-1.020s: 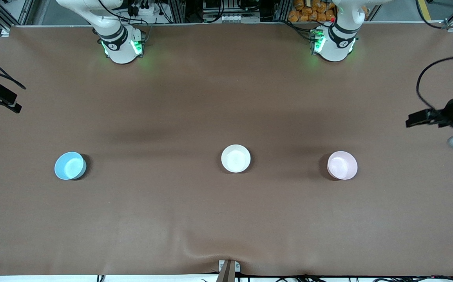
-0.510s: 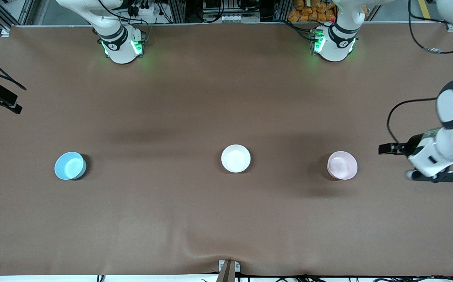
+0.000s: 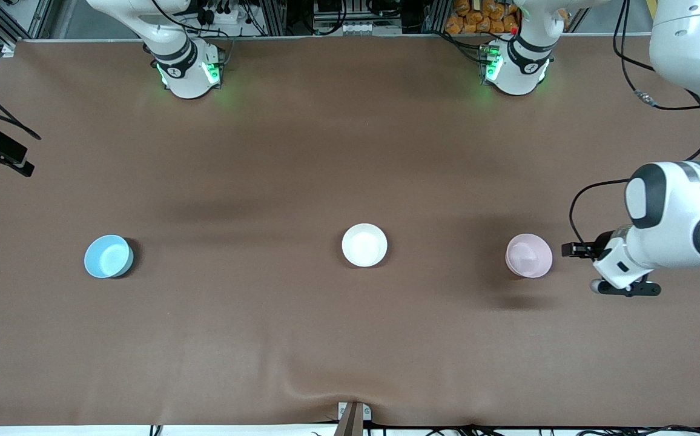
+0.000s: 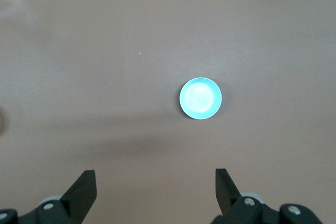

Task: Stack pink and blue bowls on white bowl
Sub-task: 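Reach the left gripper down to the pink bowl rim and grasp it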

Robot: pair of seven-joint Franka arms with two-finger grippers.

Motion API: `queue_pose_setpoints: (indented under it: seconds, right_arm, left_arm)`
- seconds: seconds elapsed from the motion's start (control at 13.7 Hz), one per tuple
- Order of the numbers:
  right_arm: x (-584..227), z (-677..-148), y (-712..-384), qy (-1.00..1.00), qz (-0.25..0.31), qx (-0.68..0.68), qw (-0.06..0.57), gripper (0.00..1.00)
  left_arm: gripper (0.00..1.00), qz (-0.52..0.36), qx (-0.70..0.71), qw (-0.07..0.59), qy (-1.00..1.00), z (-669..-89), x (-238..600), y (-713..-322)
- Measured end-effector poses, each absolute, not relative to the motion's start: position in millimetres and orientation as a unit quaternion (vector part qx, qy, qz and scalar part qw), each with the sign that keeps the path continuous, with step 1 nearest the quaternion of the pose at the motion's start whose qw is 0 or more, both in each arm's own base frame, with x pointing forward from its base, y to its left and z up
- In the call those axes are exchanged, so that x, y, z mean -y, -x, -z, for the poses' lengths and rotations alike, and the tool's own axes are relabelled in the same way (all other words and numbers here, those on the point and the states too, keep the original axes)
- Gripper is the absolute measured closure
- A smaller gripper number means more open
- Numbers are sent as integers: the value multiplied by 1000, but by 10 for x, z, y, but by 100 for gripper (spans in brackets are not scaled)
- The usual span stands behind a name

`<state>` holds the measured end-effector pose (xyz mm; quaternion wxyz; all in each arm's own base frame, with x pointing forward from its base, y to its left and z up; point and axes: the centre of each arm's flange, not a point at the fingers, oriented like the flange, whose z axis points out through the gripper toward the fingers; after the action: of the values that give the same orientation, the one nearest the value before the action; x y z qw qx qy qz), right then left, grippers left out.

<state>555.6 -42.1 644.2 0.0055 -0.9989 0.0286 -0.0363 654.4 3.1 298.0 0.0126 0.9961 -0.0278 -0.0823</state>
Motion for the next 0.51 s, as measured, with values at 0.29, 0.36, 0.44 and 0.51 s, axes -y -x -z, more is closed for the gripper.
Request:
queue_pose_setpoints:
  seconds: [0.29,0.36,0.44,0.51]
  right_arm:
    - [421,-6437,-5558,999,36,-29,6,0]
    - [421,-6436,-5559,999,36,-29,6,0]
    - [421,-6435,-5560,999,36,-29,6,0]
    - [421,-6433,-5560,999,36,-29,6,0]
  left_arm:
    - [43,85,68,17,-994,-2601,-19,-6457]
    - [47,89,69,17,-994,-2537,-33,-6445]
    - [47,90,69,18,-993,-2487,-42,-6438]
    - [49,89,69,18,-993,-2439,-42,-6435]
